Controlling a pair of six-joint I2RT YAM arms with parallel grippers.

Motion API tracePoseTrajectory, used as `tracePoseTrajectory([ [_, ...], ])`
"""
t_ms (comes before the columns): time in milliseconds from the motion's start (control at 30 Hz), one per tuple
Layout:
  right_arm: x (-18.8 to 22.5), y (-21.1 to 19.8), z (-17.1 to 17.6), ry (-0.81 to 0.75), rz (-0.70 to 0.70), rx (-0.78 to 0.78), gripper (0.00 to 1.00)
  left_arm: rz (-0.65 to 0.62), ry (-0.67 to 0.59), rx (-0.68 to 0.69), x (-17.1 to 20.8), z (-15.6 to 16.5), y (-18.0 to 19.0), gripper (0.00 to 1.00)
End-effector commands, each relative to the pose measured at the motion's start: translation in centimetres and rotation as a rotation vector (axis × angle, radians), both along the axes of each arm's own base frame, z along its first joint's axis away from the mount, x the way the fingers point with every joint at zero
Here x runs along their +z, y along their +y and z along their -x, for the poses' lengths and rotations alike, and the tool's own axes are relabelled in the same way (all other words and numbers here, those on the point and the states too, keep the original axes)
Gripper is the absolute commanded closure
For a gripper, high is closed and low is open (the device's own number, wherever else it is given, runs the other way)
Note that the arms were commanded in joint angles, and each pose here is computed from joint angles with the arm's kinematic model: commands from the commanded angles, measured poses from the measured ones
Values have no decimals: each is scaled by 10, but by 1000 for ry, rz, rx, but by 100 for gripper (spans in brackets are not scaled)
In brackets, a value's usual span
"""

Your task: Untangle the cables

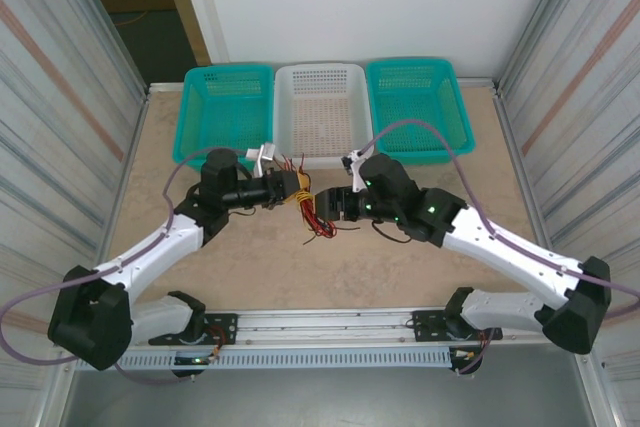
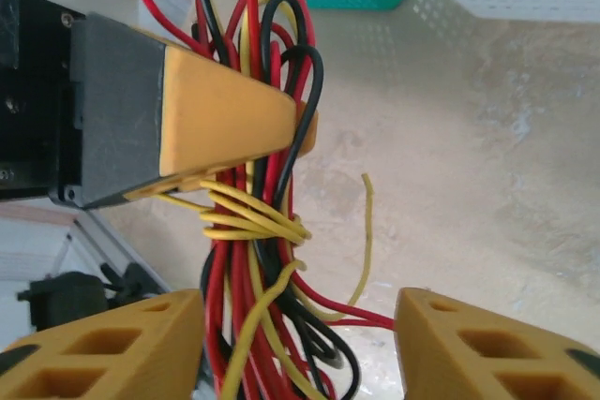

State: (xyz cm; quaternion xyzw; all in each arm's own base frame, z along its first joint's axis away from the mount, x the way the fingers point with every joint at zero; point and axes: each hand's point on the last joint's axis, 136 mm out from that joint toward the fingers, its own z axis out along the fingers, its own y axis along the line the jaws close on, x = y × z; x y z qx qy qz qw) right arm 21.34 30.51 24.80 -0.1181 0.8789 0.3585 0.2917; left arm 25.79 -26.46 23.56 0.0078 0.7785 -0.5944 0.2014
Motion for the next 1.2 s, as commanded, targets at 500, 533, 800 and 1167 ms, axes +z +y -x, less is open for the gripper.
tracePoseTrajectory([
  [500, 23, -13, -13, -21, 11, -58, 100, 35, -73, -25, 36, 0, 0, 100],
  [533, 24, -16, -15, -19, 5, -60, 100, 34, -71, -33, 36, 1, 0, 100],
  [800, 34, -49, -54, -4, -78, -106, 100, 214, -127, -166, 84, 22, -13, 100],
  [1167, 28, -40, -75, 40, -475, 35, 100, 494, -288, -177, 197, 31, -30, 100],
])
